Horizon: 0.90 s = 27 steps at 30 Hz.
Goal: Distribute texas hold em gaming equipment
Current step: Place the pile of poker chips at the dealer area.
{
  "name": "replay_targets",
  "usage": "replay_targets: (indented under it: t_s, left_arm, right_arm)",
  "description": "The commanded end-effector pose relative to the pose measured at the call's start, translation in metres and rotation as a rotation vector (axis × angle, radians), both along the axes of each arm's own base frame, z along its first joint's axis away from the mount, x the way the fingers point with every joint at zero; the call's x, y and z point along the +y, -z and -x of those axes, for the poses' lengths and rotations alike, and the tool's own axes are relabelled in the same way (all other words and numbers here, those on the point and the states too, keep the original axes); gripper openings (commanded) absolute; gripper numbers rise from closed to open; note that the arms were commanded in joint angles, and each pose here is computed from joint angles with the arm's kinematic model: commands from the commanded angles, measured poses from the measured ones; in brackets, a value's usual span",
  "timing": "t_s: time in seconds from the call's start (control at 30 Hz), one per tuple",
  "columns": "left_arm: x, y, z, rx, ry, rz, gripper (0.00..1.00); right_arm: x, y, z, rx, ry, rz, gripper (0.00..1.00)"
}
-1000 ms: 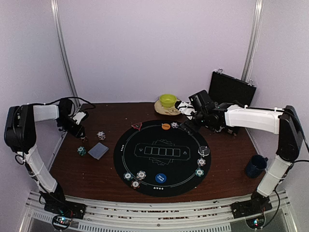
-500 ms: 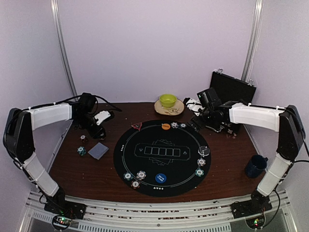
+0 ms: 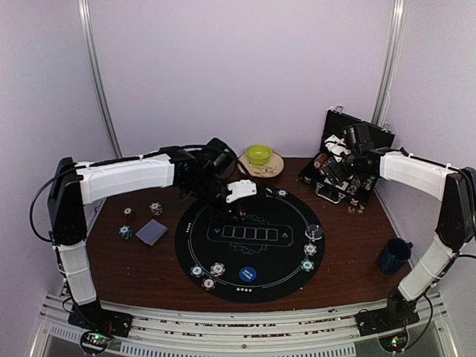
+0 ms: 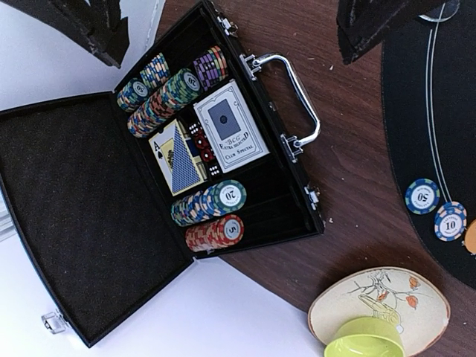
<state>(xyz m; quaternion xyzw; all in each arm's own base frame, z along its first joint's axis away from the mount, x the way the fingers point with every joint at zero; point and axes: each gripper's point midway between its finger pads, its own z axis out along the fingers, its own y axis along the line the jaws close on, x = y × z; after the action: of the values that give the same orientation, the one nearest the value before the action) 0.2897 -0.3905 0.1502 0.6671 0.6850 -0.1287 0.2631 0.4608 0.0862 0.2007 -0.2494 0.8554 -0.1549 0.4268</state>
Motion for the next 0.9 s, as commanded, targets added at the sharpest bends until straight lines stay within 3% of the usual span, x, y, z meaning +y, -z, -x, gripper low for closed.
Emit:
replay_targets:
  t_s: [0.0, 0.2, 0.37, 0.87]
  left_arm:
    - [-0.053, 0.015, 0.001, 0.012, 0.042, 0.007, 0.14]
    - [-0.118, 0.043, 0.02, 0.053, 0.119, 0.01, 0.14]
    - [-0.153, 0.05, 0.028, 0.109, 0.119, 0.088, 0.14]
    - [-0.182, 0.097, 0.038, 0.192, 0.061, 0.087, 0.14]
  right_arm:
    - [-0.011, -0.009, 0.0, -0.027, 0.019, -0.017, 1.0]
    - [-0.019, -0.016, 0.0, -0.049, 0.042, -0.021, 1.0]
    - [-0.017, -0.017, 0.0, -0.055, 0.041, -0.03, 1.0]
    - [-0.014, -0.016, 0.0, -0.051, 0.027, -0.044, 1.0]
